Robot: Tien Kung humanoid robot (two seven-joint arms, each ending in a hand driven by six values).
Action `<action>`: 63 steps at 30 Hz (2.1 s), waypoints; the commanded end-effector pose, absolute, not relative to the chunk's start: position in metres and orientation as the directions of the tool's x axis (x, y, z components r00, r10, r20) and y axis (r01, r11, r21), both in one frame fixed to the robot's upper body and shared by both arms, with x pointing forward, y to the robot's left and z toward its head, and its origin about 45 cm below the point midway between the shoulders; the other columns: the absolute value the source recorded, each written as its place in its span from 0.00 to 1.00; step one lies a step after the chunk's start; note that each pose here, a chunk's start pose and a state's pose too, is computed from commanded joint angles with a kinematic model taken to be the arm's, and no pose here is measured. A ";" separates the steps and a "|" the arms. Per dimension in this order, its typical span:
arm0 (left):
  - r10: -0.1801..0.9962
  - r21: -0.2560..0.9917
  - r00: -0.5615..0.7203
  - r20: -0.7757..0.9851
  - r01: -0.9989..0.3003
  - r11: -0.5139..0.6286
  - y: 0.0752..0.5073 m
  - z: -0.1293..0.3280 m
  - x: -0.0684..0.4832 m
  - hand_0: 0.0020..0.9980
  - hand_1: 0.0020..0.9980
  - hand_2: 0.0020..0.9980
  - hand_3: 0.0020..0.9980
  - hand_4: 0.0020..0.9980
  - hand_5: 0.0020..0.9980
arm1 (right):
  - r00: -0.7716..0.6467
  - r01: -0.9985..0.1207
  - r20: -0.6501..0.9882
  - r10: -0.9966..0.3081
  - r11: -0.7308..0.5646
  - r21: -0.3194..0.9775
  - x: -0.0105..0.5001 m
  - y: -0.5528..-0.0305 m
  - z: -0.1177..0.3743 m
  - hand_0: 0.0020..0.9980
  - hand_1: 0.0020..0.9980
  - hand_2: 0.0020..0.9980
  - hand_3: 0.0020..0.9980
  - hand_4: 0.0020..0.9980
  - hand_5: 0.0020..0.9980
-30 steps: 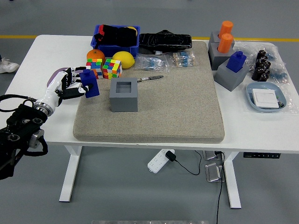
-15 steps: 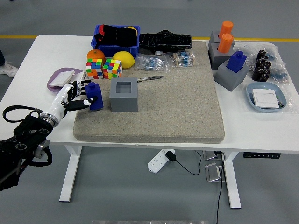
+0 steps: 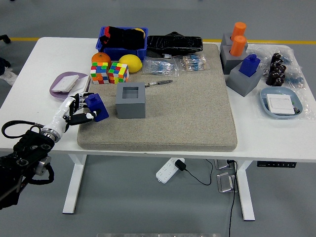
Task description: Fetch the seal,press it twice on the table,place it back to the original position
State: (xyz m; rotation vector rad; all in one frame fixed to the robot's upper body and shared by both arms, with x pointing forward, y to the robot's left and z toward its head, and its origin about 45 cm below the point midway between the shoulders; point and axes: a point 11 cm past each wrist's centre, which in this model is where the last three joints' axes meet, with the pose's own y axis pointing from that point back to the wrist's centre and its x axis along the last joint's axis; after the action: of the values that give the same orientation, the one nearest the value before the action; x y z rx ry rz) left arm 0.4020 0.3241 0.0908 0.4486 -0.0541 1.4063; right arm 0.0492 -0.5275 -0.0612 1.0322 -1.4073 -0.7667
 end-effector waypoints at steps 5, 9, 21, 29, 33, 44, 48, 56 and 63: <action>0.941 0.252 0.181 0.286 -0.962 0.108 0.321 0.099 0.407 0.83 0.51 0.40 0.78 0.55 0.00 | 0.060 -0.151 0.409 -0.911 0.396 0.906 0.049 -0.528 -0.061 0.76 0.67 0.67 0.62 0.78 0.49; 0.944 0.225 0.180 0.278 -0.967 0.118 0.318 0.110 0.415 0.83 0.51 0.40 0.78 0.55 0.00 | 0.057 -0.150 0.407 -0.912 0.395 0.906 0.048 -0.527 -0.061 0.76 0.67 0.67 0.62 0.78 0.49; 0.942 0.080 0.191 0.277 -0.981 0.176 0.302 0.174 0.454 0.83 0.51 0.40 0.77 0.55 0.00 | 0.052 -0.151 0.409 -0.911 0.398 0.905 0.049 -0.528 -0.061 0.76 0.67 0.67 0.62 0.78 0.50; 0.907 0.074 0.285 0.311 -0.958 0.275 0.276 0.187 0.461 0.83 0.51 0.40 0.77 0.56 0.00 | 0.051 -0.151 0.408 -0.912 0.397 0.905 0.049 -0.528 -0.061 0.76 0.67 0.67 0.62 0.78 0.50; 0.872 0.104 0.350 0.341 -0.936 0.335 0.261 0.183 0.459 0.83 0.51 0.40 0.77 0.56 0.00 | 0.051 -0.152 0.406 -0.913 0.394 0.906 0.050 -0.527 -0.061 0.76 0.67 0.67 0.62 0.78 0.50; 0.845 0.096 0.394 0.362 -0.917 0.386 0.240 0.192 0.464 0.83 0.51 0.40 0.77 0.56 0.00 | 0.050 -0.154 0.407 -0.912 0.395 0.906 0.051 -0.528 -0.061 0.76 0.67 0.67 0.62 0.79 0.50; 0.823 0.101 0.415 0.388 -0.906 0.410 0.234 0.192 0.465 0.83 0.51 0.40 0.77 0.56 0.00 | 0.051 -0.155 0.405 -0.913 0.394 0.906 0.052 -0.527 -0.061 0.76 0.67 0.67 0.62 0.79 0.50; 0.793 0.116 0.425 0.436 -0.901 0.419 0.232 0.189 0.466 0.83 0.51 0.40 0.77 0.56 0.00 | 0.049 -0.155 0.408 -0.912 0.397 0.905 0.052 -0.529 -0.060 0.76 0.67 0.67 0.62 0.79 0.50; 0.782 0.118 0.425 0.456 -0.900 0.420 0.232 0.191 0.469 0.83 0.52 0.40 0.77 0.56 0.00 | 0.048 -0.158 0.406 -0.913 0.394 0.905 0.054 -0.528 -0.060 0.76 0.68 0.67 0.62 0.79 0.50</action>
State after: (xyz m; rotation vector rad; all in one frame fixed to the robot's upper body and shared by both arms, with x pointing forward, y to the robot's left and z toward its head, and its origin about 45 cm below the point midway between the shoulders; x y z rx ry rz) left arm 0.4689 0.2316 0.1910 0.3721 -0.3573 1.0818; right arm 0.0538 -0.5280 -0.0602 1.0344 -1.4219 -0.7704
